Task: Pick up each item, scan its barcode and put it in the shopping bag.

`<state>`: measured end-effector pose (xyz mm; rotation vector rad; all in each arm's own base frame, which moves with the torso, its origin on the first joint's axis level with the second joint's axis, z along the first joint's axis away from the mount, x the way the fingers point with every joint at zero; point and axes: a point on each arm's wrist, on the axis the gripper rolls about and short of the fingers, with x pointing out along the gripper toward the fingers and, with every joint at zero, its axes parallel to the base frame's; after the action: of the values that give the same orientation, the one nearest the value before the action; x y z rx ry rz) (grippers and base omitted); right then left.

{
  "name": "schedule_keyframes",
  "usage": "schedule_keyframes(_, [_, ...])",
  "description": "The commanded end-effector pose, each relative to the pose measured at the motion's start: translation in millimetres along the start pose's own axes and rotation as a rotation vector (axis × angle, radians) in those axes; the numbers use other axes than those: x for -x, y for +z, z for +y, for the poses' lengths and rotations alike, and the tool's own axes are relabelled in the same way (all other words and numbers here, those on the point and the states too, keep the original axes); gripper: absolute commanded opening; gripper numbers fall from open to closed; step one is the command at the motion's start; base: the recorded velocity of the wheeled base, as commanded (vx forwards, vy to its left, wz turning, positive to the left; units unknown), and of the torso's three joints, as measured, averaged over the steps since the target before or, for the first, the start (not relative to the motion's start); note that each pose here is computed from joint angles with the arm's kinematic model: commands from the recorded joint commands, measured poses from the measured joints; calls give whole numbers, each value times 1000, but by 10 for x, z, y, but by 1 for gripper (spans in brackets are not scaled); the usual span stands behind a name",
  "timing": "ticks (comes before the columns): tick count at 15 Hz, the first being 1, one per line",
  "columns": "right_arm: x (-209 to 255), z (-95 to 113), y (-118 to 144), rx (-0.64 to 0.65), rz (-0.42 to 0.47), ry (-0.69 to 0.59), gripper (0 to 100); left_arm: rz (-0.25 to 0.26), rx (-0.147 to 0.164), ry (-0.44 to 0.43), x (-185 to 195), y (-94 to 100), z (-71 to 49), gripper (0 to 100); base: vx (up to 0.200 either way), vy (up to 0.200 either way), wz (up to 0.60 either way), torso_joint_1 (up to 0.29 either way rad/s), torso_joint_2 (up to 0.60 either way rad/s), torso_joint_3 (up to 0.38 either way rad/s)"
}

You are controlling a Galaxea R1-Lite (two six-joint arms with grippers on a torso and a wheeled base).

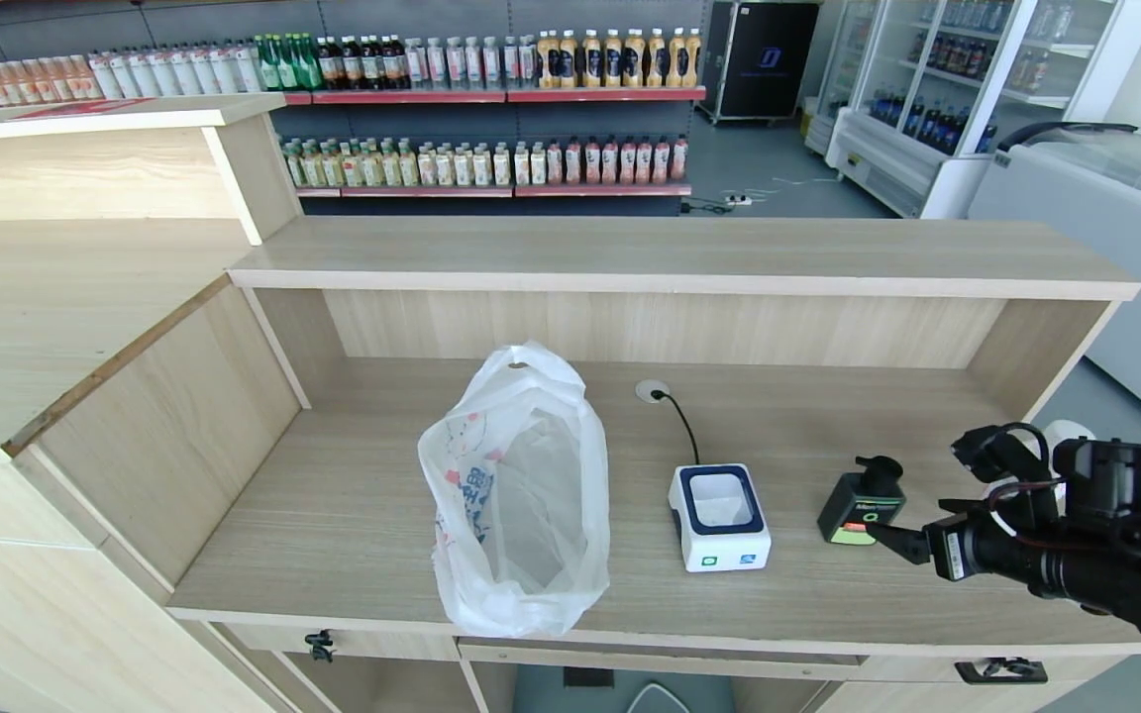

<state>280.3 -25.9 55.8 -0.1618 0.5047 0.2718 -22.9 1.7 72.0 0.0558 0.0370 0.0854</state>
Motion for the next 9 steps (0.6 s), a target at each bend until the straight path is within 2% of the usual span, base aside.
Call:
schedule_keyframes(1, [-154,-19,-86,10,22,37,100,-1,1,1,0,0,0,100,0,0,0,0,0,0])
schedule_keyframes(9, [-451,-99,-73,86,-16,97,100,-1,1,1,0,0,0,100,0,0,0,0,0,0])
